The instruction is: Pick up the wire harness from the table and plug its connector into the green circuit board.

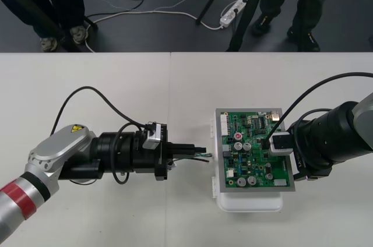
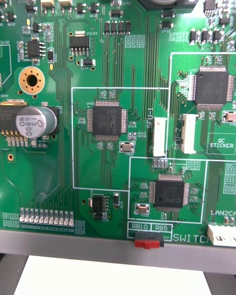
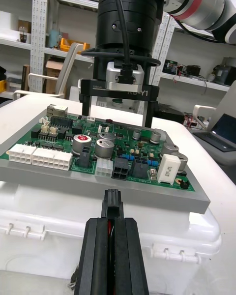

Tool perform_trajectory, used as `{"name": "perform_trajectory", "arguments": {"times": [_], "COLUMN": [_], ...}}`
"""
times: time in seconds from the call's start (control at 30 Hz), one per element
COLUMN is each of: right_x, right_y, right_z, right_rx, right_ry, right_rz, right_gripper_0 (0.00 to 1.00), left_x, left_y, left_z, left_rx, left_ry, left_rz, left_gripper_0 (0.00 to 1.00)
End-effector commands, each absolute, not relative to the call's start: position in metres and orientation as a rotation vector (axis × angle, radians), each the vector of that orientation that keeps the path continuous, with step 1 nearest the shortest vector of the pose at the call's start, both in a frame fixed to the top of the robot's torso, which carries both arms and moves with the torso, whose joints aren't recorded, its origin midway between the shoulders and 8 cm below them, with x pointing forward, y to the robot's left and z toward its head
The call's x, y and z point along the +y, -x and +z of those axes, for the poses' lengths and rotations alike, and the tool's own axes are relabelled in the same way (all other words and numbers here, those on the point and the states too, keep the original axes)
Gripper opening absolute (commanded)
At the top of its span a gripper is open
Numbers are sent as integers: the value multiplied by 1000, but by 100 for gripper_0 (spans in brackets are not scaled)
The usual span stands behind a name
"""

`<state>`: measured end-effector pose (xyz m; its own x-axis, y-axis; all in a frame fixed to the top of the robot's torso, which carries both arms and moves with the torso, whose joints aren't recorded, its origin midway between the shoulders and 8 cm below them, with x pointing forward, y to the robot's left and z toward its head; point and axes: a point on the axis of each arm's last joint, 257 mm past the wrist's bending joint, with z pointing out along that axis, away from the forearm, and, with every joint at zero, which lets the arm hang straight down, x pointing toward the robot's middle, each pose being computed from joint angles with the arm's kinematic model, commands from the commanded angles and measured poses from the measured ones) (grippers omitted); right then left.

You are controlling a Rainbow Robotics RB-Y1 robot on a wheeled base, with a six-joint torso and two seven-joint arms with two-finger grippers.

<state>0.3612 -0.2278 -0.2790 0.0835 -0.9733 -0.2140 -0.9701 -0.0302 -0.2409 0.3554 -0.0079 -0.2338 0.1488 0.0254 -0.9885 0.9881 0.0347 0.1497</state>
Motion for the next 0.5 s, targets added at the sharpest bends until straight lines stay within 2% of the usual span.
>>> {"name": "perform_trajectory", "arguments": {"times": [0.03, 0.5], "right_x": [-202, -217], "right_y": [-366, -368], "right_z": [-265, -268], "right_rx": [1862, 1897], "right_ry": [2035, 2042], "right_rz": [-2, -31], "right_gripper_0": [100, 100], "left_x": [0, -12], "left_y": [-335, -335], "left_z": [-228, -221], "left_rx": [1042, 992], "left_ry": [-1316, -1329], "left_rz": [-1049, -1026], "left_gripper_0": [0, 0]}}
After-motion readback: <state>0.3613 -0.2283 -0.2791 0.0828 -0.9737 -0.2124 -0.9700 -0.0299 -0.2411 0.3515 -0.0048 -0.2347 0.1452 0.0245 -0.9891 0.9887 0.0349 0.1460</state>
